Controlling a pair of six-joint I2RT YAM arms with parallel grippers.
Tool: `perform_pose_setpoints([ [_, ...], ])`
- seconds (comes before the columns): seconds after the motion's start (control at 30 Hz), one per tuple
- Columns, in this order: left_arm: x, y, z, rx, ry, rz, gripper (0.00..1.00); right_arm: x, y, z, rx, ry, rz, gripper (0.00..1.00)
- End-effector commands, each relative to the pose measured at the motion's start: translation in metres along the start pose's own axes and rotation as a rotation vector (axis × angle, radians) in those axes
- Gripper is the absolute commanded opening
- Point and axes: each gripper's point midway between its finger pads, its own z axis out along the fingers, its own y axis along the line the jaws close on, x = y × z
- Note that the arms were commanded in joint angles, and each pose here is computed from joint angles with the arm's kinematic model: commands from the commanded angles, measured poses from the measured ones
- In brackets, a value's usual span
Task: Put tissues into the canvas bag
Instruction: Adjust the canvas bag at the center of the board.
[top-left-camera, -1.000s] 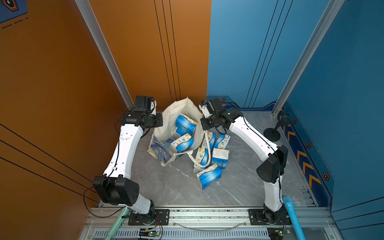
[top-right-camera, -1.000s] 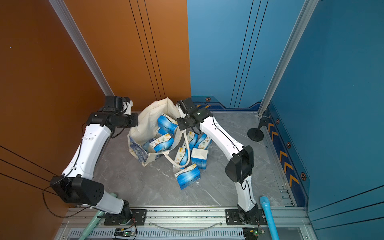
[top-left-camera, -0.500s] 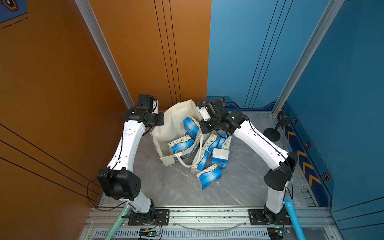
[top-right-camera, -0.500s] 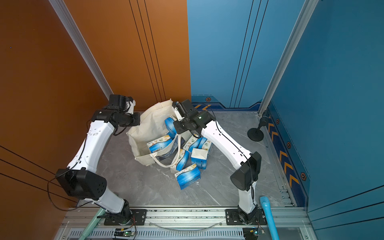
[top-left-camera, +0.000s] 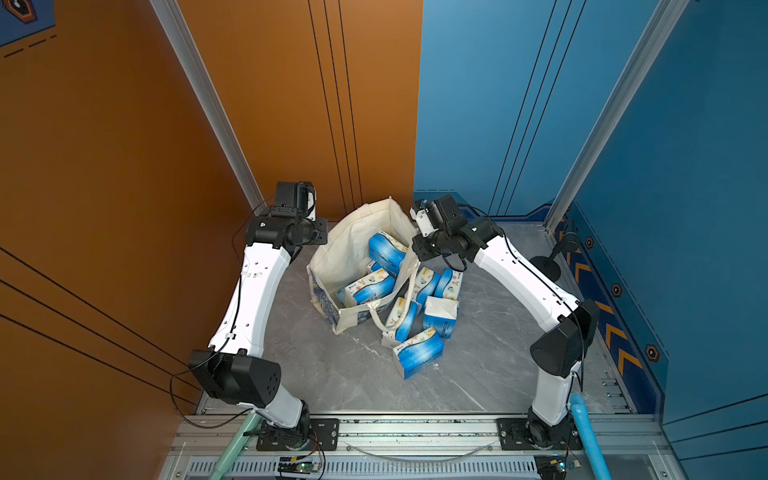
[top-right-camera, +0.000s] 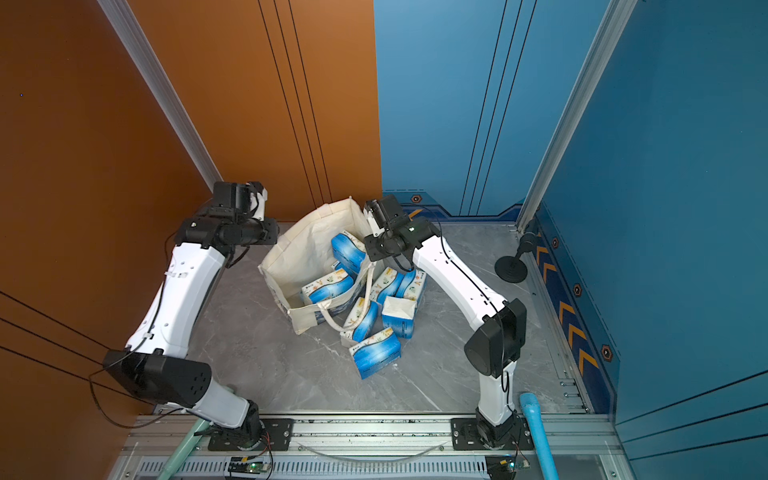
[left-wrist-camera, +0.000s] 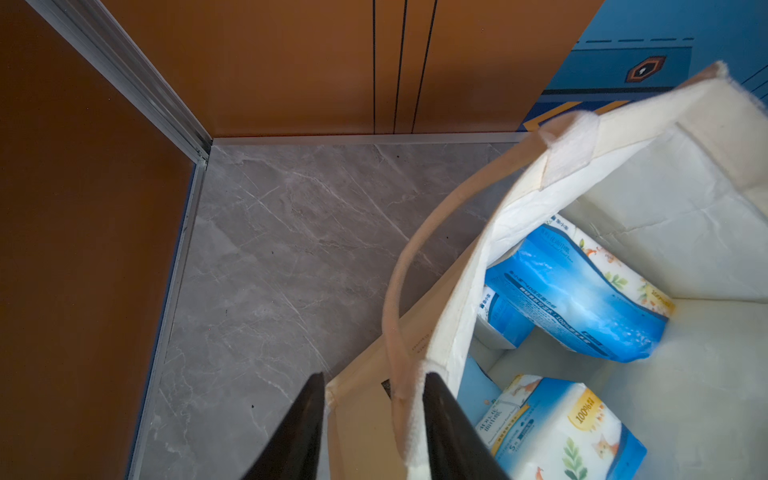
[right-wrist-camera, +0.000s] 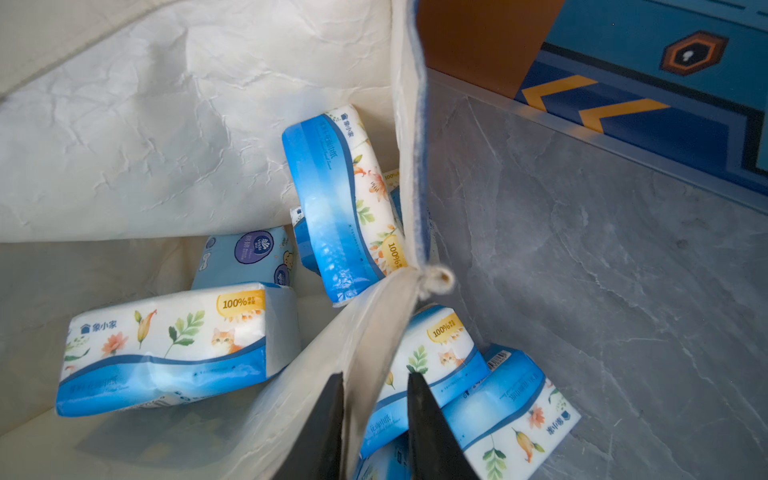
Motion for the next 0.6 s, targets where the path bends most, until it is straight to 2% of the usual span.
perform_pose_setpoints([
  [0.0, -0.016, -0.003, -0.030, -0.029, -0.076, 0.030, 0.35, -0.003, 0.004, -0.003, -0.036, -0.015, 0.007, 0.43],
  [0.13, -0.025, -0.018, -0.052, -0.023, -0.133, 0.069, 0.38, -0.009, 0.006, -0.016, -0.067, -0.044, 0.020, 0.56],
  [0.33, -0.024, -0.051, -0.088, 0.028, -0.201, 0.143, 0.37, -0.020, -0.006, -0.058, -0.078, -0.146, 0.061, 0.68],
  [0.43, -0.003, -0.089, -0.106, 0.099, -0.201, 0.232, 0.42, -0.013, -0.041, -0.079, -0.027, -0.212, 0.156, 0.75],
  [0.57, 0.051, -0.149, -0.118, 0.213, -0.137, 0.384, 0.49, 0.016, -0.099, -0.094, 0.035, -0.261, 0.332, 0.75],
])
